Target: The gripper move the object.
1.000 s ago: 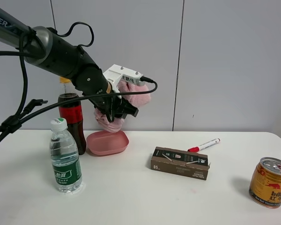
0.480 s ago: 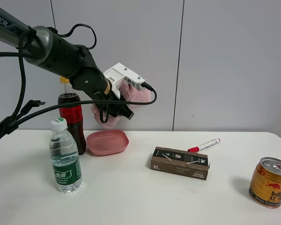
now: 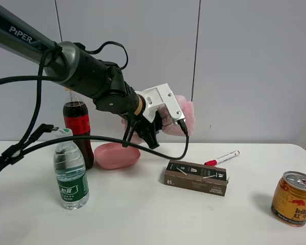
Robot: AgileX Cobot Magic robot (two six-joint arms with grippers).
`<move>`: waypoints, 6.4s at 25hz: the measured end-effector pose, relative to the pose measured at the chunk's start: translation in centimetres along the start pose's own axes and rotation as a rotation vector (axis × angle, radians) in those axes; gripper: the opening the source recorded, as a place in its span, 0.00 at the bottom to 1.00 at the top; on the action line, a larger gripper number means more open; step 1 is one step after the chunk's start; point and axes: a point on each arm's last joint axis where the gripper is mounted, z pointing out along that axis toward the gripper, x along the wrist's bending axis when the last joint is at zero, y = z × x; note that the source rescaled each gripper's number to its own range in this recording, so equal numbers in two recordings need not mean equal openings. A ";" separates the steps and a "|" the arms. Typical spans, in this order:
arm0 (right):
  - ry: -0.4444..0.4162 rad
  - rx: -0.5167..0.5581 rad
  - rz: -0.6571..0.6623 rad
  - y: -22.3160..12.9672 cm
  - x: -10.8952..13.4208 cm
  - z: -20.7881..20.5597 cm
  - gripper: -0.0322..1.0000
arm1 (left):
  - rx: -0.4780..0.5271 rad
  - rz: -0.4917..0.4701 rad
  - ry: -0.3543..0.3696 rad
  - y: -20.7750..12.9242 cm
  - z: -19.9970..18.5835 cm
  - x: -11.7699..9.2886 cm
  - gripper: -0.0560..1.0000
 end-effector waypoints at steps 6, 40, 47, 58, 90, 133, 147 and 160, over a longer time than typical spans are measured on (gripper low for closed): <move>0.000 0.000 0.000 0.0 0.0 0.0 1.00 | -0.070 0.171 -0.023 0.5 0.6 -1.0 0.07; 0.000 0.000 0.000 0.0 0.0 0.0 1.00 | -0.212 0.231 0.007 0.8 6.7 -1.0 0.07; 0.000 0.000 0.000 0.0 0.0 0.0 1.00 | -0.207 0.224 0.009 0.3 7.6 -1.1 0.07; 0.000 0.000 0.000 0.0 0.0 0.0 1.00 | -0.203 0.113 0.015 0.2 7.6 -0.4 0.07; 0.000 0.000 0.000 0.0 0.0 0.0 1.00 | -0.273 -0.373 0.060 7.3 1.8 2.1 0.99; 0.000 0.000 0.000 0.0 0.0 0.0 1.00 | 0.191 -0.972 0.299 -2.2 -30.4 21.8 1.00; 0.000 0.000 0.000 0.0 0.0 0.0 1.00 | 0.262 -1.192 0.439 -10.1 -39.4 19.4 1.00; 0.000 0.000 0.000 0.0 0.0 0.0 1.00 | 0.105 -1.164 0.674 -10.3 -48.9 1.1 1.00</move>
